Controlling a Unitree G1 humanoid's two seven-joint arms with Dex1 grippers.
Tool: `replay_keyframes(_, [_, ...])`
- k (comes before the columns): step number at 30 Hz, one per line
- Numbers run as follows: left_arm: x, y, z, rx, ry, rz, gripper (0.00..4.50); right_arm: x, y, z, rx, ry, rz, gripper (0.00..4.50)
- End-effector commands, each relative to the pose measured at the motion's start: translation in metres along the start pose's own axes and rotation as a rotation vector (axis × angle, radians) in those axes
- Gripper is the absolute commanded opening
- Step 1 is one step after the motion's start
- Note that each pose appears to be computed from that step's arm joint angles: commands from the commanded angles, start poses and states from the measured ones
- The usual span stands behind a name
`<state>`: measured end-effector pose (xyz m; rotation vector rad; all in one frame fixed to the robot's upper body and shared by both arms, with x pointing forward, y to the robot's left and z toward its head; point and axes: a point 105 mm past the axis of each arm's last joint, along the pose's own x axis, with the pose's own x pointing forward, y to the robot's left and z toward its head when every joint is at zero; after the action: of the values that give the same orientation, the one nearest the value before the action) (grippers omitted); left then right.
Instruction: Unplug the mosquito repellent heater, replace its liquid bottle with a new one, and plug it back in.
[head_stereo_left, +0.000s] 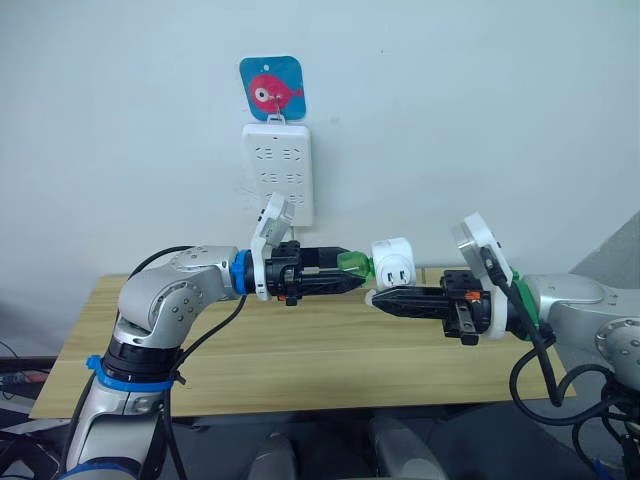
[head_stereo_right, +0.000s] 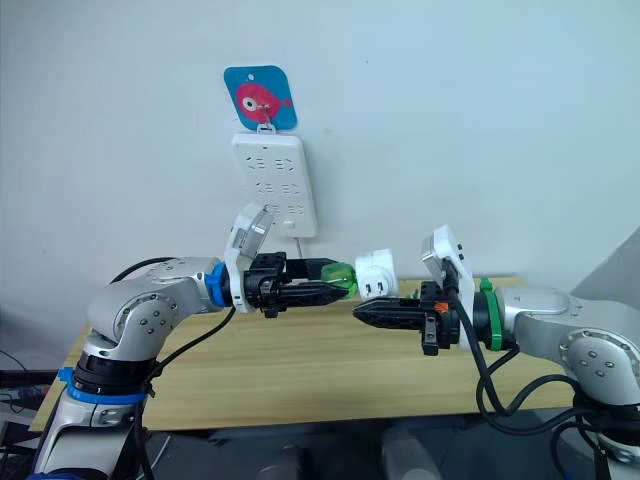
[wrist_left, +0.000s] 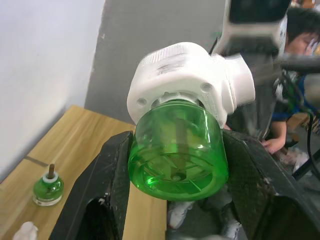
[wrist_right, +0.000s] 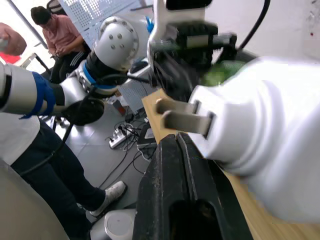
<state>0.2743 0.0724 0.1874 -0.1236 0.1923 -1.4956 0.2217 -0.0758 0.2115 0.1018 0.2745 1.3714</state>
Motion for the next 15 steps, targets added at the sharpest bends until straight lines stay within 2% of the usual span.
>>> replay_keyframes(1, [-0.001,-0.003,0.002,0.065,0.026,-0.019,2.35,-0.001,0.004,0.016,-0.003,-0.057,0.004,0.0])
replay_keyframes(4, [-0.002,-0.006,-0.004,0.098,0.07,-0.044,2.35,-0.001,-0.002,0.022,0.022,-0.084,-0.024,0.0])
replay_keyframes(15, [-0.01,-0.022,-0.011,0.084,0.117,-0.16,2.35,-0.005,-0.027,0.017,0.042,-0.053,-0.125,0.0])
